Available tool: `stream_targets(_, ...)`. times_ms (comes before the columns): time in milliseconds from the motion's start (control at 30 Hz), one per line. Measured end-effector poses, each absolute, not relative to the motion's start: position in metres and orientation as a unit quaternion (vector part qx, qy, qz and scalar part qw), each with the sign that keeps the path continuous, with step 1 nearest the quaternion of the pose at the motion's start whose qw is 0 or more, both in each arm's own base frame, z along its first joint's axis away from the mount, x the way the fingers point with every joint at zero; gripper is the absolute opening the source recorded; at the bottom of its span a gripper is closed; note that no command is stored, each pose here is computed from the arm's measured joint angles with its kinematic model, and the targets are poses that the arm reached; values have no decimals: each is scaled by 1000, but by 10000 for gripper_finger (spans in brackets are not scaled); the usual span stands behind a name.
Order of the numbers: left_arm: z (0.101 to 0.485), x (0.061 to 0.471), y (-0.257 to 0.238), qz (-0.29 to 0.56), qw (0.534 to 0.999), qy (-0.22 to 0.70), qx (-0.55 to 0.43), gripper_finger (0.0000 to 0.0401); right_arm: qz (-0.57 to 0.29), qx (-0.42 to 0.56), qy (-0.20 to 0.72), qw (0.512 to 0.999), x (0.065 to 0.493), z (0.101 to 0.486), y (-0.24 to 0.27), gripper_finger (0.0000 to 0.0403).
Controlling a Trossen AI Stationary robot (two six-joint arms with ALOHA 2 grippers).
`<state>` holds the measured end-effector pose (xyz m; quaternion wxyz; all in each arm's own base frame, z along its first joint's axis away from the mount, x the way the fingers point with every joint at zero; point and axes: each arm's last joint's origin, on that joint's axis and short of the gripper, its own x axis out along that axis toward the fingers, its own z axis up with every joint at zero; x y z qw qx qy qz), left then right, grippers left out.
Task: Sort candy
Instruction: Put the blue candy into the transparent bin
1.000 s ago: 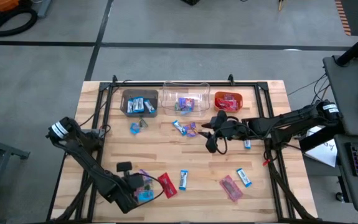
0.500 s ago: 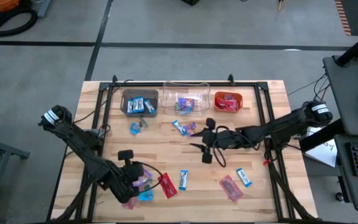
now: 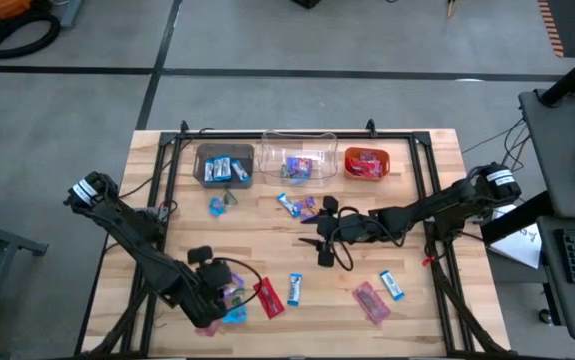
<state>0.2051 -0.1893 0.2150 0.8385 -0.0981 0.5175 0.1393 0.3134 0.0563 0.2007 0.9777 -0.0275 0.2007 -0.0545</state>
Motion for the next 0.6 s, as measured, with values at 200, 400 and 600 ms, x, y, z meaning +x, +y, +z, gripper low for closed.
stream_targets(200, 197, 212, -195, 126, 847, 505, -110, 224, -54, -27, 198, 978, 313, 203, 56, 257)
stream_targets(400, 184, 214, -203, 115, 848, 507, -106, 241, -55, -20, 203, 977, 312, 201, 56, 281)
stream_targets(600, 171, 211, -205, 126, 840, 519, -95, 230, -44, -7, 209, 977, 312, 200, 57, 290)
